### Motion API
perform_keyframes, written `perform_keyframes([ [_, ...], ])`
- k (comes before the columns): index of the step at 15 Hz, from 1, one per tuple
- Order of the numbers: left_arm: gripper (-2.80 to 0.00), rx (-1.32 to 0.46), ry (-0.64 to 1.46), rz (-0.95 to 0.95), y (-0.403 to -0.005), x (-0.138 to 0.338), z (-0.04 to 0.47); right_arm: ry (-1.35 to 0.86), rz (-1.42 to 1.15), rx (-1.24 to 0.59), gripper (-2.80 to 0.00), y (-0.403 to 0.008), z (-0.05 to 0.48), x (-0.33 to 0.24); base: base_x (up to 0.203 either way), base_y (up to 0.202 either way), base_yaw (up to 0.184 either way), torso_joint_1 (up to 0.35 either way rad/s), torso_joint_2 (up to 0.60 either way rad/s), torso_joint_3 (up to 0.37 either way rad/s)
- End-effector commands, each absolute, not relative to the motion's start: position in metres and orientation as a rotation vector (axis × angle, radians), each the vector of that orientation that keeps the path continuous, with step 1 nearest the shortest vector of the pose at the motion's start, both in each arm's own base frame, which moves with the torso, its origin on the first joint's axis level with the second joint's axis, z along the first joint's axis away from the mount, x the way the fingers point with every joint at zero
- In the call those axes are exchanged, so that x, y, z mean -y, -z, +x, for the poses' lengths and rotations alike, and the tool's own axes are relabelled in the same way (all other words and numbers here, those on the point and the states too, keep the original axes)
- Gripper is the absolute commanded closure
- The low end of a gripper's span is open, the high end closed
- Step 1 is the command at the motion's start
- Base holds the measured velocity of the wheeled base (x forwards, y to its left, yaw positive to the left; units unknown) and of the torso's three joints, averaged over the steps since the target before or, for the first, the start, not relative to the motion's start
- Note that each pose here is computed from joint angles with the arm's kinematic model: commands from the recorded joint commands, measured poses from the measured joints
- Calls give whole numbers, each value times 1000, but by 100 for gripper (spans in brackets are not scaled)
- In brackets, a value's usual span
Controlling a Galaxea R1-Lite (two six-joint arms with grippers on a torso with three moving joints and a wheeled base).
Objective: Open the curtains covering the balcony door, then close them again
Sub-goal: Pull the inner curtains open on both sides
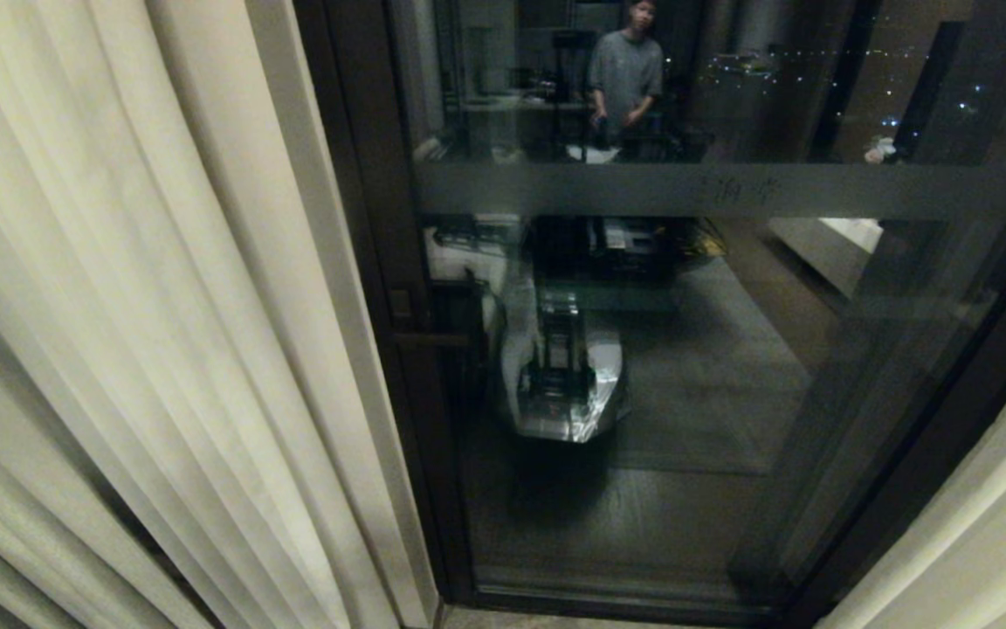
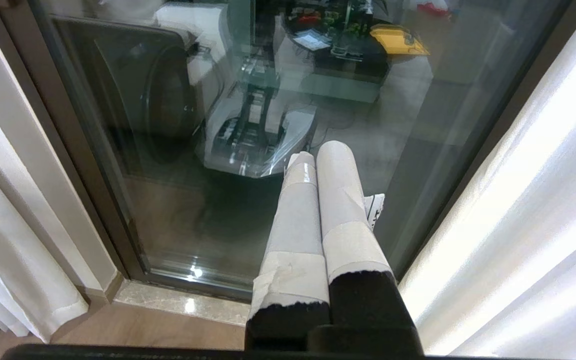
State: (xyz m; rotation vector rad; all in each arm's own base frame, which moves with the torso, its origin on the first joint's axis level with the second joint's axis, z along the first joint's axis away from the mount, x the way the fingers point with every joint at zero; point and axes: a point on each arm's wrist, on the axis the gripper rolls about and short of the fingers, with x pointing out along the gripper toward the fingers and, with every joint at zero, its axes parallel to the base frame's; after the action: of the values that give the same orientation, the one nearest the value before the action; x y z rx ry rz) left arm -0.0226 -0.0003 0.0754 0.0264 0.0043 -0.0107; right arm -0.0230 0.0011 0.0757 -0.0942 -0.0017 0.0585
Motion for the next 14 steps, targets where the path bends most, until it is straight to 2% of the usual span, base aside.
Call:
perform_keyframes([
  [1,0,-1,11,26,-75,0,-23,-60,-95,0,0,-76,-23,-1,0,0,0,0,0,0],
  [14,0,-1,11,26,-75,0,-23,-60,-95,0,0,-76,-23,-1,0,0,0,0,0,0],
])
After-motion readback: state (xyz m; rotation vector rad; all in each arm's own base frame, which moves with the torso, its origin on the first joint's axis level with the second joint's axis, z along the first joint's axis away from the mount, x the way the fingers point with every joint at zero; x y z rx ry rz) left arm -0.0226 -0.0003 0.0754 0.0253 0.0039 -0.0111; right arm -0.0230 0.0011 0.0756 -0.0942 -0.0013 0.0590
